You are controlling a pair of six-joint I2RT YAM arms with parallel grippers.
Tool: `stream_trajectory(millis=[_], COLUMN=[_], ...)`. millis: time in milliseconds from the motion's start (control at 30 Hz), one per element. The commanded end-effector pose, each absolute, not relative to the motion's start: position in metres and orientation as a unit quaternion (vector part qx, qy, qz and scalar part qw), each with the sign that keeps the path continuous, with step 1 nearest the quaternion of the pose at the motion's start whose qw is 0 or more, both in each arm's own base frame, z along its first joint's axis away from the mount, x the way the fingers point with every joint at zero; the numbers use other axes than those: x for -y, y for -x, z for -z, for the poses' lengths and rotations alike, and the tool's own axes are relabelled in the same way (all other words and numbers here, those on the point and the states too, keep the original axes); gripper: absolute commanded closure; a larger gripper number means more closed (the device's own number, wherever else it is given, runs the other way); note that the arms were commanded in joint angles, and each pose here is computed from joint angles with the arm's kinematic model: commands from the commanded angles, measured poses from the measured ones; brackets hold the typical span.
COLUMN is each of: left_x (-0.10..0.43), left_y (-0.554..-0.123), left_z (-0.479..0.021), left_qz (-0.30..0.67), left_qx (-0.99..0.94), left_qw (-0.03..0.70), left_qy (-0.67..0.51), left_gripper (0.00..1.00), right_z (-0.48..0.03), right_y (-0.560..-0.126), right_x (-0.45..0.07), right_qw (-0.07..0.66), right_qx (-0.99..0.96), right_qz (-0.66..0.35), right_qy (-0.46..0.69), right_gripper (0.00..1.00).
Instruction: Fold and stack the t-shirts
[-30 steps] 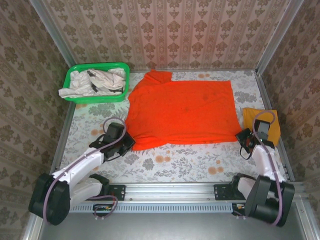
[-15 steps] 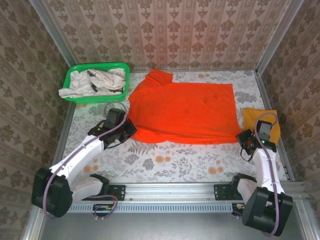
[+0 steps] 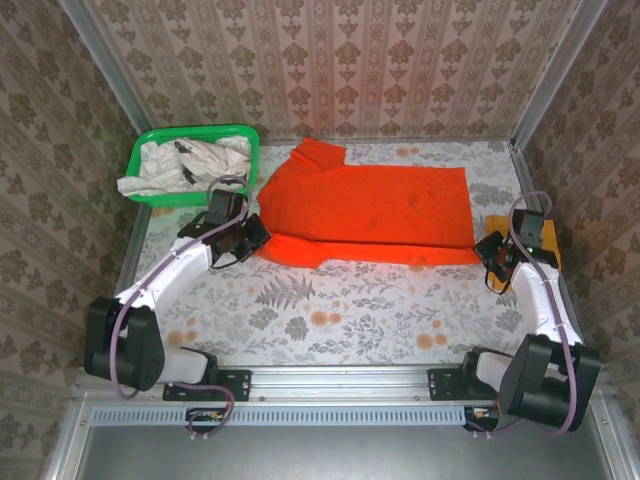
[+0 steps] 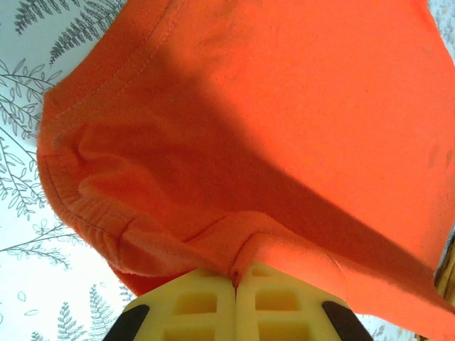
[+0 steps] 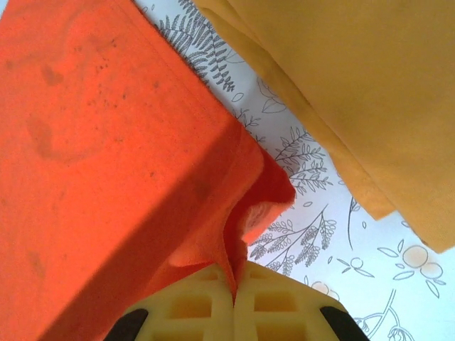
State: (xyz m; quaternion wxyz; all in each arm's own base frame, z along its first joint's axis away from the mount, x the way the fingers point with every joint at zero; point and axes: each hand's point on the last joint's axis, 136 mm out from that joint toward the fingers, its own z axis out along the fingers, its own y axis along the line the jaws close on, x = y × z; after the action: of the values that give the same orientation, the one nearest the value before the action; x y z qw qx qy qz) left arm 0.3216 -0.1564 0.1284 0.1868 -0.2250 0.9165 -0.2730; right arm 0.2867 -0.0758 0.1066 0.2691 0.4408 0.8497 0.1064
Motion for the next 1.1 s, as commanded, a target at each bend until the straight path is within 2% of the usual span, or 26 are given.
stream_trajectory(millis=[0, 433, 1067], left_x=[0.157, 0.161, 0.166], left_y=[-0.332, -0.381, -0.419], left_z=[-0.134, -0.142, -0.113], left_qz=[0.285, 0.275, 0.276], left_qx=[-0.913, -0.924, -0.932], left_qw=[0.187, 0.203, 0.180], left_qy=[0.226, 0.169, 0.150], left_gripper=[1.00, 1.00, 1.00], right_z=[-0.110, -0.094, -0.071], right_y=[-0.298, -0.344, -0.363], right_x=[0.084, 0.090, 0.094], right_qw=[0.273, 0.246, 0.216], right_qx=[-0.858, -0.869, -0.882], right_qz=[-0.087, -0.085, -0.066], right_qy=[-0.426, -0.420, -0.414], right_gripper=[1.00, 1.00, 1.00])
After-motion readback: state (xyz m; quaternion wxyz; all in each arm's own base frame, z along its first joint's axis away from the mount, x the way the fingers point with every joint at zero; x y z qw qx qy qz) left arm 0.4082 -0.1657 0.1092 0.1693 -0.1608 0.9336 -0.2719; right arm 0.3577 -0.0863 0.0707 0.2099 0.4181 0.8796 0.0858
